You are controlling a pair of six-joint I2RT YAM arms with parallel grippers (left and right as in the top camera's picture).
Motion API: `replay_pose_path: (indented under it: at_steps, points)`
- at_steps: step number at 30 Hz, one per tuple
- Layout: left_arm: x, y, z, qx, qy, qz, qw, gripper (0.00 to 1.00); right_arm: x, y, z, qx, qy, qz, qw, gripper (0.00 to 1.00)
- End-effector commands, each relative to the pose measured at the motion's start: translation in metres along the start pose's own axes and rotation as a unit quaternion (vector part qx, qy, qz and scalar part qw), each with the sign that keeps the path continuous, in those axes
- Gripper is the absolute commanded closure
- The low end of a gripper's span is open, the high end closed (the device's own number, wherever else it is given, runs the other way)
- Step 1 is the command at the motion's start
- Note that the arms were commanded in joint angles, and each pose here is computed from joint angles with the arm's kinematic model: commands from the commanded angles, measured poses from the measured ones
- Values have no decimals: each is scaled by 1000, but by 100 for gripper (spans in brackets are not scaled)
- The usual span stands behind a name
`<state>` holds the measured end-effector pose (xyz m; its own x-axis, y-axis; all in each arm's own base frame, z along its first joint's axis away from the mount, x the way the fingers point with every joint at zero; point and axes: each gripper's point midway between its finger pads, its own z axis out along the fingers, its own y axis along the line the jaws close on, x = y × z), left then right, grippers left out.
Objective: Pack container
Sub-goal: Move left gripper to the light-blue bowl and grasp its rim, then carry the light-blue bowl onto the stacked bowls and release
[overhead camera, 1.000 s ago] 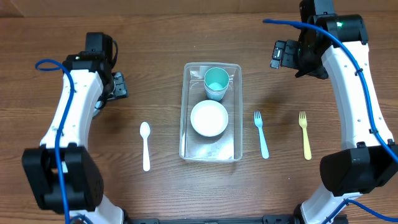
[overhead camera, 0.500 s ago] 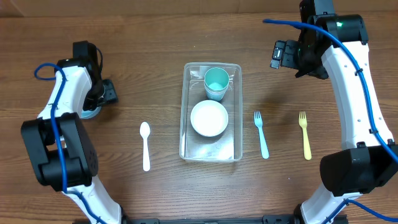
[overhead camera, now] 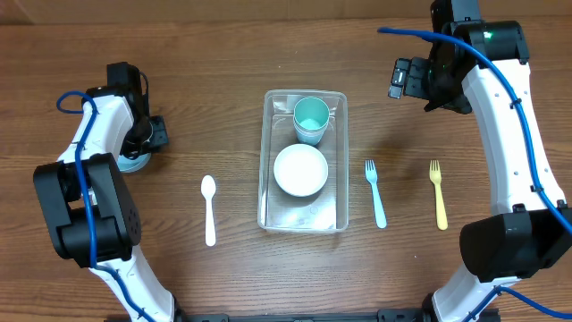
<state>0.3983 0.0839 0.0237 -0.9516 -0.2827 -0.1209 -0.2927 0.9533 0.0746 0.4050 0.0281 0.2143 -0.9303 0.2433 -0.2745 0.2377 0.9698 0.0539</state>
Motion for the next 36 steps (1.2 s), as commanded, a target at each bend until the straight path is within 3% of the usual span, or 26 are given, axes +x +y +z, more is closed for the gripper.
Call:
replay_pose_path:
  at_steps: [1,8,14,19,24,29,36]
  points:
    - [2,-2,4,6,5,10,1000,92,-8,-1,-21,-7,-32,5,999,0]
    - [-9,-5,-9,12,-10,13,1000,96,-8,-1,-21,-7,-32,5,999,0]
    - [-39,-21,-71,29,-64,32,997,95,-8,-1,-21,-7,-32,5,999,0]
    - [-43,-69,-137,49,-127,80,987,94,-8,-1,-21,-7,-32,5,999,0]
    - [-5,-143,-178,80,-150,164,972,93,-8,-1,-21,-7,-32,5,999,0]
    - [59,-224,-212,122,-159,249,948,94,-8,-1,-21,-7,-32,5,999,0]
    - [138,-290,-227,148,-150,363,908,90,-8,-1,-21,-7,-32,5,999,0]
